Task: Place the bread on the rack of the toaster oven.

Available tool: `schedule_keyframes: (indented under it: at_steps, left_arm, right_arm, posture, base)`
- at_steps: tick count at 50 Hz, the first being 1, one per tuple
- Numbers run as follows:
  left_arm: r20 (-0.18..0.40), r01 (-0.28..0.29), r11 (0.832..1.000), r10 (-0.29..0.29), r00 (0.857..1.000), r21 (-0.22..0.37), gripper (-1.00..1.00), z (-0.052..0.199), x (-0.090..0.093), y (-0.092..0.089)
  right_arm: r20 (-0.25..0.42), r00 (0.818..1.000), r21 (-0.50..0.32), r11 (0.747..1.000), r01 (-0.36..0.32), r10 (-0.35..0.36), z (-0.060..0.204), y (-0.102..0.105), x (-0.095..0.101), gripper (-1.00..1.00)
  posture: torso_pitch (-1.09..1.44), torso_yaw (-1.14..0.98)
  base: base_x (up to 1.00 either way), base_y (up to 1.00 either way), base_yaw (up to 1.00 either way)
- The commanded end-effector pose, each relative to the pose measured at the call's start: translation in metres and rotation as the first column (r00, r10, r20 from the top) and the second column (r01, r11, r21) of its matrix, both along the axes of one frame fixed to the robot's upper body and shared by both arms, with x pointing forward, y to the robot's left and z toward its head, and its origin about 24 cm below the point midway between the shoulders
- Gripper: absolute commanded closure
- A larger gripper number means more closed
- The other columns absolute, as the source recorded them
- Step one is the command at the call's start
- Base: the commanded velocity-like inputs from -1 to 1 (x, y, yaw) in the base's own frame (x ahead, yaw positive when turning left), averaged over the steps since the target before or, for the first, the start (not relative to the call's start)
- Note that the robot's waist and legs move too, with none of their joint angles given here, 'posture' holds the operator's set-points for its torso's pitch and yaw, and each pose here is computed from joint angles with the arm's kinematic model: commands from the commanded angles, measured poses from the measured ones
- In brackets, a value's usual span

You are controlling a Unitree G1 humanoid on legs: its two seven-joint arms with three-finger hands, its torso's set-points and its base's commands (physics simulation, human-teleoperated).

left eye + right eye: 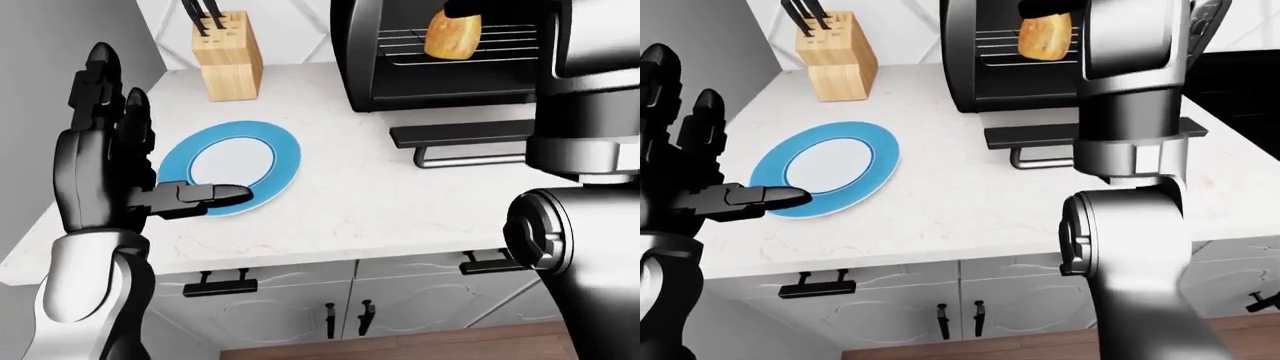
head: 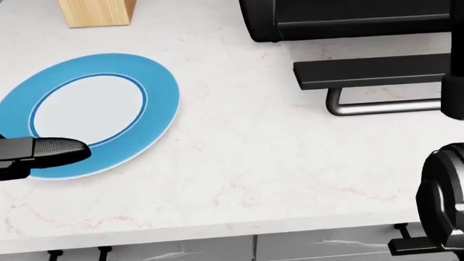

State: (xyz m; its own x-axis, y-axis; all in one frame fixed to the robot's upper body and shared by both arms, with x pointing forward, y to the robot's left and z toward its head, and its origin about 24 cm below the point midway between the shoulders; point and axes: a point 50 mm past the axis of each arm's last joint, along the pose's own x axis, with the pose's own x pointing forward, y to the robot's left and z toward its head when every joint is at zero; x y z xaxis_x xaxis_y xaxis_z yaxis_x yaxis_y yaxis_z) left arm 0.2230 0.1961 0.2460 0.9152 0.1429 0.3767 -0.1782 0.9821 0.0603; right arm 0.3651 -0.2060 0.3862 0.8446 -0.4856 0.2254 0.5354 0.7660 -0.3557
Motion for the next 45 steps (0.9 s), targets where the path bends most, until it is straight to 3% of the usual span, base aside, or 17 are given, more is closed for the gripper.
schedule_keyframes:
  at_steps: [1,8,20,29,34,45]
  left_arm:
    - [0.074,-0.003,1.0,0.002,0.997,0.016,-1.0,0.011,-0.005,-0.001]
    - [0.07,-0.005,1.0,0.004,0.998,0.016,-1.0,0.009,-0.003,-0.002]
    - [0.064,0.0,1.0,-0.001,0.998,0.018,-1.0,0.007,-0.001,-0.003]
    - [0.068,0.001,1.0,-0.002,0.998,0.022,-1.0,0.011,-0.001,-0.003]
    - [0.069,0.006,1.0,-0.007,0.998,0.025,-1.0,0.012,-0.002,-0.004]
    - [0.067,0.011,1.0,-0.013,0.998,0.024,-1.0,0.01,-0.003,-0.006]
  right_arm:
    - [0.084,0.996,-0.024,1.0,0.0,0.002,0.023,0.003,-0.014,-1.0]
    - [0.106,0.994,-0.046,0.999,-0.012,0.017,0.03,0.01,-0.032,-1.0]
    - [0.137,0.987,-0.081,0.994,-0.07,0.081,0.023,0.026,-0.083,-1.0]
    - [0.165,0.979,-0.113,0.988,-0.102,0.12,0.017,0.023,-0.116,-1.0]
    - [0.123,0.98,-0.219,0.968,-0.126,0.156,0.01,0.023,-0.133,-1.0]
    - [0.082,0.981,-0.28,0.949,-0.146,0.176,-0.005,0.02,-0.167,-1.0]
  posture:
    - [0.0,0.0]
    - [0.0,0.0]
    - [0.0,0.0]
    - [0.0,0.0]
    - [0.0,0.0]
    - [0.0,0.0]
  base:
    - [0.0,0.0,0.0]
    - [0.0,0.0,0.0]
    - [0.0,0.0,0.0]
    - [0.0,0.0,0.0]
    - [0.0,0.0,0.0]
    - [0.0,0.0,0.0]
